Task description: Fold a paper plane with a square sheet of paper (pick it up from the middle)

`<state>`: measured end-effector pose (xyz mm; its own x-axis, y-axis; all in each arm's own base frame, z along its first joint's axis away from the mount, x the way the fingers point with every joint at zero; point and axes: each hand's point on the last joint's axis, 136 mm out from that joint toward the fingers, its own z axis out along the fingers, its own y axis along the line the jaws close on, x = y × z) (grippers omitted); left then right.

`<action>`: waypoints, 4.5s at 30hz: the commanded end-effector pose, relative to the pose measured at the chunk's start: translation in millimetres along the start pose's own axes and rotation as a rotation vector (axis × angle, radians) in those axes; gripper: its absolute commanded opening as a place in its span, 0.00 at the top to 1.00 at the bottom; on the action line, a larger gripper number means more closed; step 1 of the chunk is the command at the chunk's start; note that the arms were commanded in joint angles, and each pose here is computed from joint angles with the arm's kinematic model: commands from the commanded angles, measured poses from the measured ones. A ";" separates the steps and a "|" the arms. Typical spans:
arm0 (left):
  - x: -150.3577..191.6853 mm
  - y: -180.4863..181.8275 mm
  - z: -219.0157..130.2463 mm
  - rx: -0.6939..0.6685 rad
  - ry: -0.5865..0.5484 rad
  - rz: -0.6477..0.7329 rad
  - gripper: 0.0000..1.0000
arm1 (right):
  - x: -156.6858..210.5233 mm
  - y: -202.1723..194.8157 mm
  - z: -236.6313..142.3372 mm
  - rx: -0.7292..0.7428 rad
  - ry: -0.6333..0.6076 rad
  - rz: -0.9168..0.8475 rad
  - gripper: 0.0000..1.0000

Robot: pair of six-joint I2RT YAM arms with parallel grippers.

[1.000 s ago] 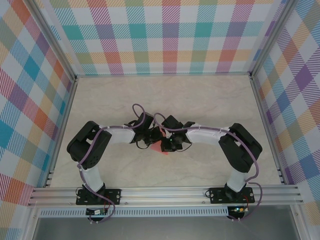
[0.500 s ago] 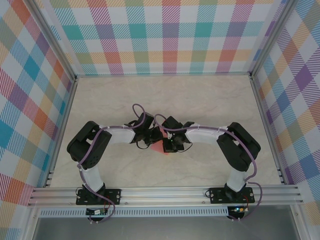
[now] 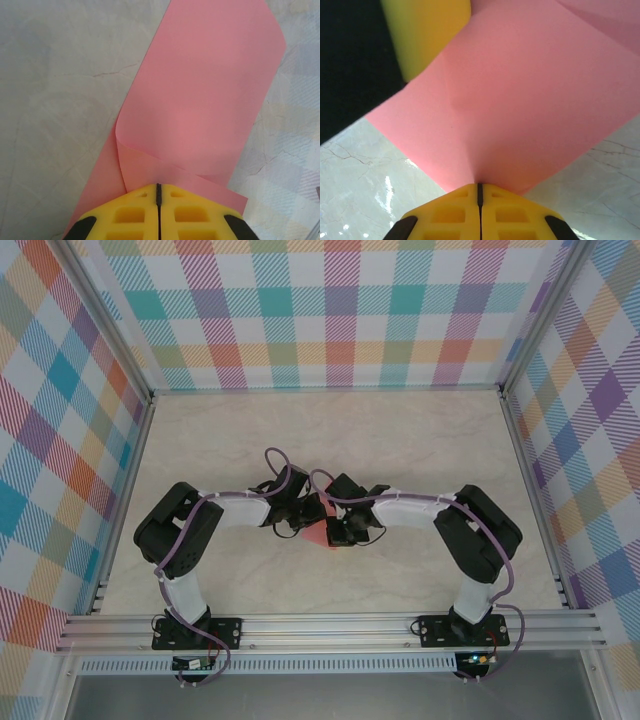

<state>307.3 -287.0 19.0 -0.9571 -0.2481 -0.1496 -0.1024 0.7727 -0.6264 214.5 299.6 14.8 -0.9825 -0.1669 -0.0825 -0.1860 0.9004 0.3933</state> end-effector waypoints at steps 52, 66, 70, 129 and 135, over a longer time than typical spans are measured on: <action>1.6 3.9 -6.0 -0.050 0.009 0.005 0.92 | 0.6 -19.8 4.3 0.055 0.010 0.056 0.96; 15.0 -18.4 -4.9 0.099 0.062 0.048 0.91 | -20.4 -2.6 -28.8 -0.028 -0.081 0.071 0.94; 15.9 -16.4 -2.9 0.086 0.069 0.049 0.91 | -31.2 -8.7 -37.3 -0.038 -0.111 0.105 0.88; 43.6 -27.5 -3.4 0.122 0.108 0.080 0.91 | -65.8 -40.8 -9.0 -0.124 -0.033 0.194 0.90; 43.6 -20.8 0.0 0.096 0.106 0.071 0.91 | -65.5 -42.3 -6.6 -0.119 -0.027 0.192 0.90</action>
<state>272.6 -312.8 29.0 -0.9834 -0.1344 -0.1216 -0.0128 0.7208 -0.6930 281.9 271.7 15.7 -0.9995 0.0250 -0.0180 0.0119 0.8525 0.5226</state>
